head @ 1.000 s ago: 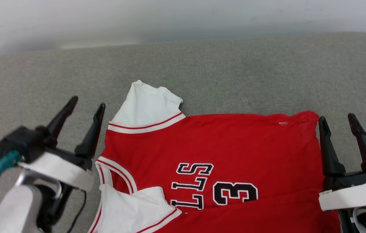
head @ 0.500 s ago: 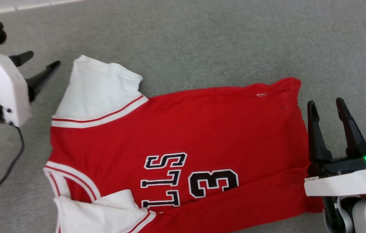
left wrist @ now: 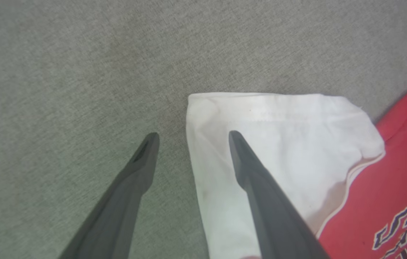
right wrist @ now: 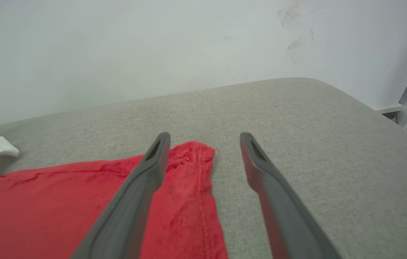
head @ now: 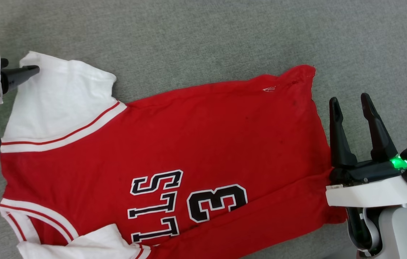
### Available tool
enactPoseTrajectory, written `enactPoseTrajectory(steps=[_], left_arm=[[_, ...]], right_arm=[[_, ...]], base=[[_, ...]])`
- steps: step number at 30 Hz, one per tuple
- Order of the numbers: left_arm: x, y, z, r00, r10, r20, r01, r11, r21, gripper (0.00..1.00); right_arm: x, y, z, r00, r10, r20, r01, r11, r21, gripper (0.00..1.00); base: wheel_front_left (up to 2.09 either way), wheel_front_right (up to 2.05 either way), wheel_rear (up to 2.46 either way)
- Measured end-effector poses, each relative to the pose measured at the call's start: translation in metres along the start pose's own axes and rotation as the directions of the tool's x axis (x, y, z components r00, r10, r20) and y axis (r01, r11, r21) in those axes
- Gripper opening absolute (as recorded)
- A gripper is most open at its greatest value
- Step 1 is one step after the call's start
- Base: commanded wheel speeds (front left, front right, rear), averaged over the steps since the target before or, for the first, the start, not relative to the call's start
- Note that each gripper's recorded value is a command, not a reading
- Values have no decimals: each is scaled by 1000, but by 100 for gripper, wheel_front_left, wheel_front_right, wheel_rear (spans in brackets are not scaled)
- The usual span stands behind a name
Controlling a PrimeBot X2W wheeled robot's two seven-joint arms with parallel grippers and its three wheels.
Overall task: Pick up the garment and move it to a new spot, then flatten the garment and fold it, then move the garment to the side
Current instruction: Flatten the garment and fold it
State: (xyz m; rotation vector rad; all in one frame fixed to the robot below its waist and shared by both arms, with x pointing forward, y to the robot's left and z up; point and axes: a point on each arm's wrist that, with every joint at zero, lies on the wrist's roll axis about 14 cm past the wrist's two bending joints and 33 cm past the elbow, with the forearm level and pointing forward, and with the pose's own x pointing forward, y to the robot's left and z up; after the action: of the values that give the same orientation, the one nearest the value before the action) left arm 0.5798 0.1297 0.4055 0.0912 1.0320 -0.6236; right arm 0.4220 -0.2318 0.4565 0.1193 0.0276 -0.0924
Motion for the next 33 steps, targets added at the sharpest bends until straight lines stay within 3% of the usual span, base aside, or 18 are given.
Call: enactPoseTrajectory(steps=[7, 8, 9, 10, 19, 26, 30, 33], left_arm=[[23, 17, -8, 998, 51, -42, -53, 998, -34, 100], [26, 16, -10, 998, 47, -50, -50, 998, -46, 64], [27, 15, -12, 997, 47, -57, -49, 998, -46, 10], [26, 15, -13, 997, 49, -62, -52, 998, -41, 0], [10, -5, -4, 998, 23, 58, -20, 999, -45, 0], [-41, -36, 27, 966, 0, 257, -10, 999, 37, 0], [-69, -55, 24, 947, -32, 319, 5, 996, 87, 0], [-88, -64, 18, 937, -46, 346, 4, 993, 119, 0]], right_arm=[[0, -4, -9, 1000, -15, -22, 15, 1000, 5, 100], [0, -4, -10, 1000, -15, -24, 15, 1000, 6, 100], [0, -4, -10, 1000, -15, -24, 15, 1000, 7, 100], [1, -4, -10, 1000, -14, -23, 14, 1000, 8, 100], [2, -1, 3, 1000, 0, -11, 0, 1000, 5, 100], [5, -1, 17, 988, 71, -135, -83, 993, -81, 100], [7, 4, 8, 936, 132, -325, -173, 980, -100, 100], [16, -6, 10, 879, 121, -461, -234, 952, -197, 100]], base=[[0, 0, 0], [0, 0, 0], [0, 0, 0], [0, 0, 0], [0, 0, 0], [0, 0, 0], [0, 0, 0], [0, 0, 0]])
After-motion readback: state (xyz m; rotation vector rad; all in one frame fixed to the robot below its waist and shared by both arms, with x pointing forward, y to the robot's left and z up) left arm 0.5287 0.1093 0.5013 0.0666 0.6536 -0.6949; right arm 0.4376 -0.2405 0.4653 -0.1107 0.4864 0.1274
